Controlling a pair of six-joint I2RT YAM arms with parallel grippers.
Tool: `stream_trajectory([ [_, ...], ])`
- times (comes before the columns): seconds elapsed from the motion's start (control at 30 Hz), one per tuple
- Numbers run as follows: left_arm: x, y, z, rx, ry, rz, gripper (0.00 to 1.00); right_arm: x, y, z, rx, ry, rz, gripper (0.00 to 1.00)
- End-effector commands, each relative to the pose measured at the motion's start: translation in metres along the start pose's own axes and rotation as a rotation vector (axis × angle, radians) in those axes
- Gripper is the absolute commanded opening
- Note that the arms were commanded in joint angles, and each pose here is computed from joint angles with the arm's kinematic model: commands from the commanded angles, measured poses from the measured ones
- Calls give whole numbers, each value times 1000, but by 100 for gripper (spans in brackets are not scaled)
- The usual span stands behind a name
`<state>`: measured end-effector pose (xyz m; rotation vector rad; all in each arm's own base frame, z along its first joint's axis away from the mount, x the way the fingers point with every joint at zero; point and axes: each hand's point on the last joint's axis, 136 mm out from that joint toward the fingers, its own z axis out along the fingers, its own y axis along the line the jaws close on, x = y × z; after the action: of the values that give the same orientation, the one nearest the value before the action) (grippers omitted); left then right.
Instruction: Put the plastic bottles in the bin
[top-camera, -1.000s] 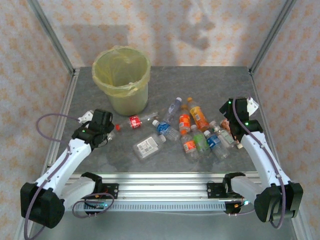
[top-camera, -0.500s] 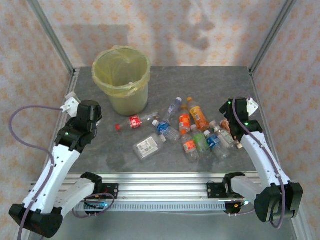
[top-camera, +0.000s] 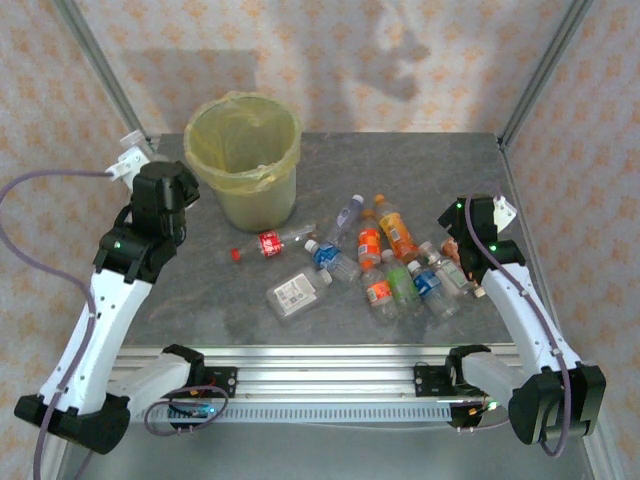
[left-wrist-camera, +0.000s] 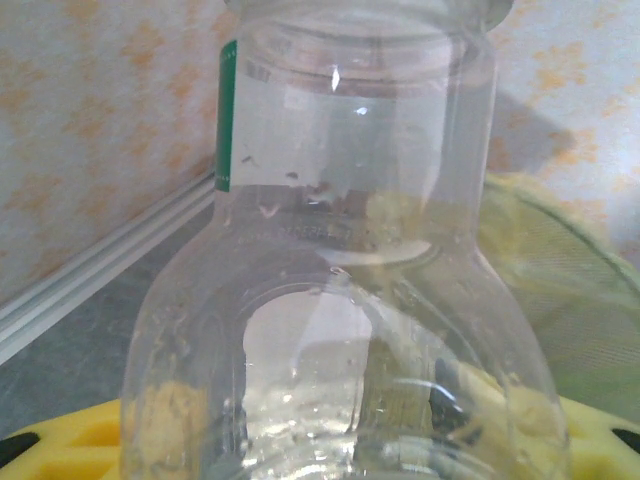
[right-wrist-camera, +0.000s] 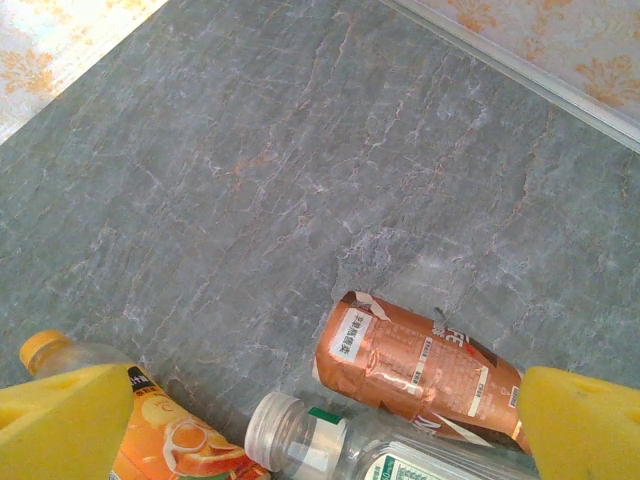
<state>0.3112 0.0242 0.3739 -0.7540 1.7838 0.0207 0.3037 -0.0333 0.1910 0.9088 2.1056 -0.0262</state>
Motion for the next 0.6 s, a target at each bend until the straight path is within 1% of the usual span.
stream_trajectory([
  [0.0,-32,-39,-2,126,-43,32,54,-5,3,-7,-12,-12,10,99],
  [0.2,-47,-97,19,234,2,103,54,-9,4,-11,-21,-19,15,99],
  [0.3,-49,-118,35,249,27,150,54,-10,4,-13,-22,-22,15,99],
  [0.4,-43,-135,52,252,73,209,53,-12,4,-17,-24,-25,15,99],
  [0.57,-23,-160,81,274,166,288,54,-13,3,-22,-32,-29,16,99],
])
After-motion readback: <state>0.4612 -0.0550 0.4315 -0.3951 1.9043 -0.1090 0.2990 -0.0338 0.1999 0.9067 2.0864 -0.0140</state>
